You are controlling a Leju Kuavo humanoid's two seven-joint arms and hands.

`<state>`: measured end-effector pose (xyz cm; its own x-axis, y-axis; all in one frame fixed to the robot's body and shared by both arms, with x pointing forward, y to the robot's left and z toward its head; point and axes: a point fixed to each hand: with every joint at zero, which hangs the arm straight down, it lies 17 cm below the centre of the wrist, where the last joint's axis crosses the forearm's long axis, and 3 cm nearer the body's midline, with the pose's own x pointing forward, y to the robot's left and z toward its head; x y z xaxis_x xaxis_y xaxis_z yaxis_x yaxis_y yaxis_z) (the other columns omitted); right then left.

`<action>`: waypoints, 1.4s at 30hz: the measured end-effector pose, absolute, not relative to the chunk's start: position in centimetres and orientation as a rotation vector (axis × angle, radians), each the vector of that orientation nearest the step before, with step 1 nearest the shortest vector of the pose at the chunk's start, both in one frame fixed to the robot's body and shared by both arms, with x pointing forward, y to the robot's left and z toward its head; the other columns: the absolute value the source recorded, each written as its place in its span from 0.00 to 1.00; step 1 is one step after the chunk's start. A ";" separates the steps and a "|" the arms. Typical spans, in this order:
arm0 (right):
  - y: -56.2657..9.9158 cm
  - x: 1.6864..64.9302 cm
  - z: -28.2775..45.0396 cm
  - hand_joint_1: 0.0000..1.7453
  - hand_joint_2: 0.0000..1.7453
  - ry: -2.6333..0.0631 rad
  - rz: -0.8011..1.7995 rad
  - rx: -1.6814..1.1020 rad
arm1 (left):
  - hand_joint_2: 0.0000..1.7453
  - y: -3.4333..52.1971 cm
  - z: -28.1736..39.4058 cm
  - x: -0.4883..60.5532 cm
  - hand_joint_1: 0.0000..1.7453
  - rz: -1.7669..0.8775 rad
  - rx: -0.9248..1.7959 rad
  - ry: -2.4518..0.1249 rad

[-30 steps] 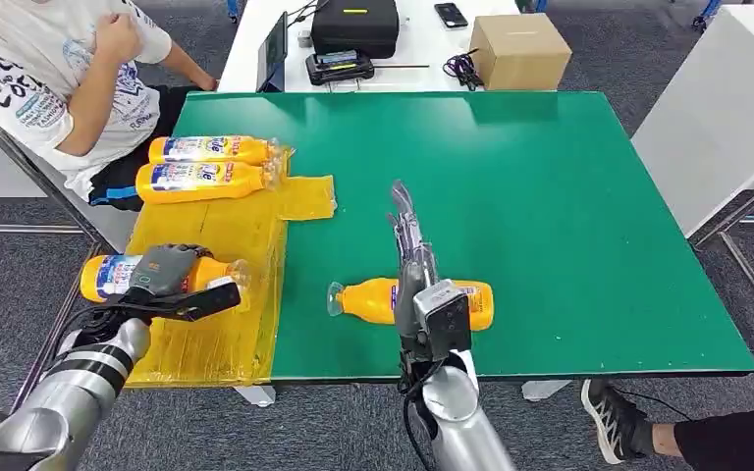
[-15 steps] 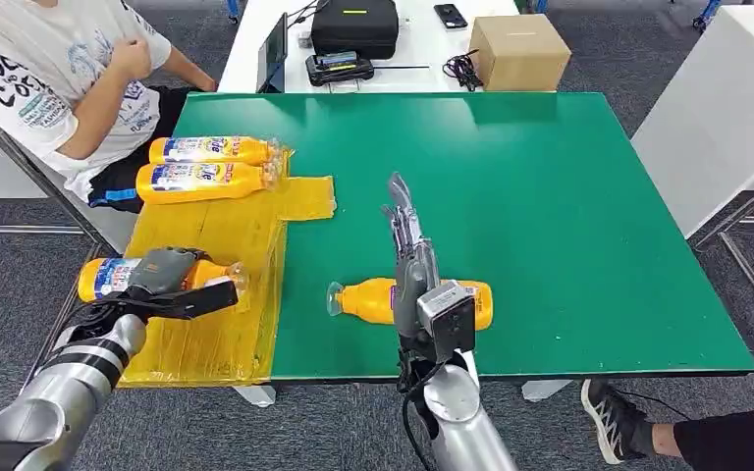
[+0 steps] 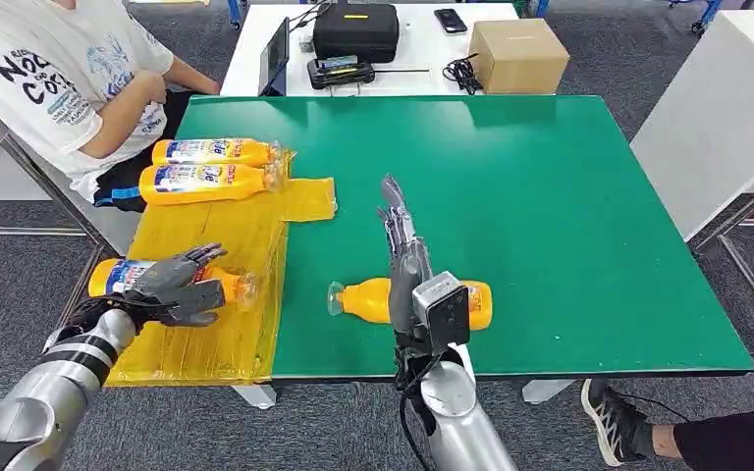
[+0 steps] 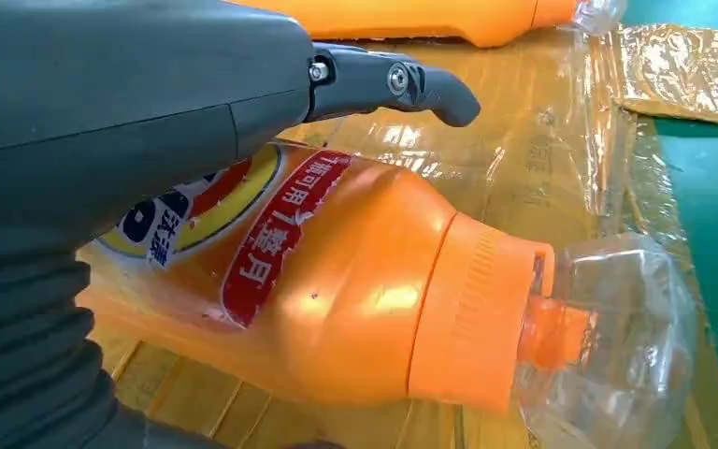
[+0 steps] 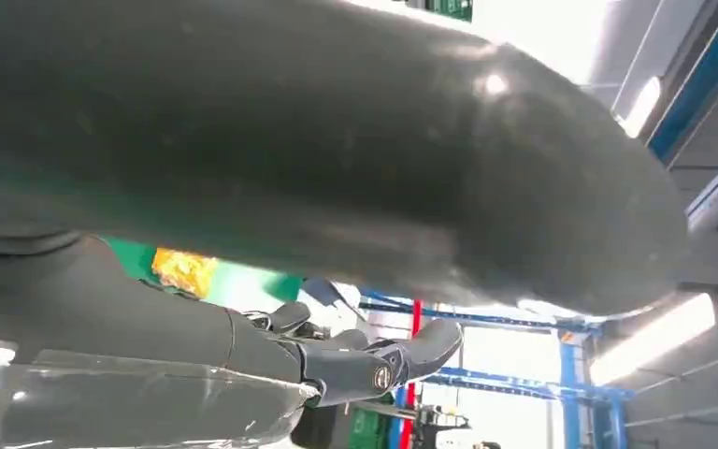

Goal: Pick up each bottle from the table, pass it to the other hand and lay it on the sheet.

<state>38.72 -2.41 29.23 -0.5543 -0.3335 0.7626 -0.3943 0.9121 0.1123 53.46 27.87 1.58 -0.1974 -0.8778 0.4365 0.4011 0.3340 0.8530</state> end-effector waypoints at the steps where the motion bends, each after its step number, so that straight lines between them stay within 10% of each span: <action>1: -2.4 38.8 29.2 0.00 0.00 -2.200 0.088 0.517 | 0.00 27.8 1.5 53.4 0.00 -1.239 0.487 -1.296; 14: -2.0 39.5 27.8 0.00 0.00 -2.153 0.076 0.499 | 0.00 25.9 3.5 52.7 0.00 -0.933 0.302 -1.497; 30: -0.9 39.4 26.9 0.00 0.00 -2.138 0.110 0.454 | 0.00 29.5 15.9 52.7 0.00 -0.468 0.982 -1.932; 39: -0.9 40.4 23.7 0.00 0.00 -2.115 0.362 0.130 | 0.00 30.8 15.1 52.5 0.00 0.054 0.502 -1.907; 40: -1.1 40.5 23.3 0.00 1.00 -2.110 0.375 0.116 | 0.00 30.7 15.0 52.3 0.00 0.067 0.488 -1.907; 42: -1.4 40.6 22.8 0.00 1.00 -2.102 0.393 0.100 | 0.00 30.7 15.1 52.0 0.00 0.088 0.476 -1.910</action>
<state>40.61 -1.44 22.77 -0.5364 0.0840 0.8397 -0.2247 0.9449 -0.2381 52.03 30.68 15.10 -0.3079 -0.2843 0.9080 -0.3667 0.9161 0.1625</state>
